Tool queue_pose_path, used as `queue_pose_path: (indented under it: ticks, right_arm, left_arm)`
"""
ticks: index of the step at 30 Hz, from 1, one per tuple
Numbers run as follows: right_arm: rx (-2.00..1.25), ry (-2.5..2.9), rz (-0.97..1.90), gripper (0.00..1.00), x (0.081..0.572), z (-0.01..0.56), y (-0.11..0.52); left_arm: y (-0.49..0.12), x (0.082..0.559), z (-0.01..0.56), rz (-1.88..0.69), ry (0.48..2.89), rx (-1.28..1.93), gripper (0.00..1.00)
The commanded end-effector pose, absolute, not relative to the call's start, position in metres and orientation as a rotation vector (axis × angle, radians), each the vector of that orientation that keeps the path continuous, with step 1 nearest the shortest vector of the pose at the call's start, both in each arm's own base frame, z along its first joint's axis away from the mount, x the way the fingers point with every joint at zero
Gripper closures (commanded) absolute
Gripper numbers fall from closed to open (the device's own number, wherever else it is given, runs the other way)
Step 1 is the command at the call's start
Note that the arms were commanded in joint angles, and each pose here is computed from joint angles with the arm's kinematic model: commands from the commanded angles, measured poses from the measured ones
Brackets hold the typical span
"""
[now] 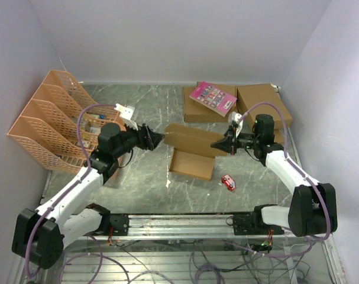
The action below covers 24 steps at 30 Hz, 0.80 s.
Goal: Fold the paper box
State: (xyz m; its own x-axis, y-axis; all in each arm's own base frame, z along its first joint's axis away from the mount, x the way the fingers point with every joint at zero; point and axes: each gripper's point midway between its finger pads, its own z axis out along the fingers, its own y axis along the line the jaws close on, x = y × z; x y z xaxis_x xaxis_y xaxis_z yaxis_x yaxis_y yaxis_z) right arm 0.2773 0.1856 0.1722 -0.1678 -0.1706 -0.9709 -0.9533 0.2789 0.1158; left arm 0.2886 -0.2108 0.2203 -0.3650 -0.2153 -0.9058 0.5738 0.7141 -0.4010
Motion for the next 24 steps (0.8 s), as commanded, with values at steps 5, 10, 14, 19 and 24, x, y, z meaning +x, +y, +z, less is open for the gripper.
queue_pose_path:
  ticks: [5,10,14,19,24]
  right_arm:
    - [-1.143,1.504,1.052,1.0,0.271,0.181,0.189]
    - [-1.176,1.493,1.069,1.0,0.268,0.18,0.189]
    - [-1.192,1.473,1.081,1.0,0.266,0.182,0.19]
    - [-1.204,1.466,1.084,1.0,0.265,0.181,0.19]
    - [-1.207,1.465,1.09,1.0,0.264,0.181,0.19]
  left_arm:
    - [-0.248,0.282,0.276,-0.957,1.606,0.846,0.3]
    - [-0.257,0.294,0.277,-0.889,1.545,1.091,0.3]
    - [-0.279,0.289,0.259,-0.897,1.588,1.276,0.31]
    - [-0.307,0.275,0.224,-0.752,1.641,1.547,0.31]
    - [-0.322,0.276,0.225,-0.758,1.605,1.596,0.32]
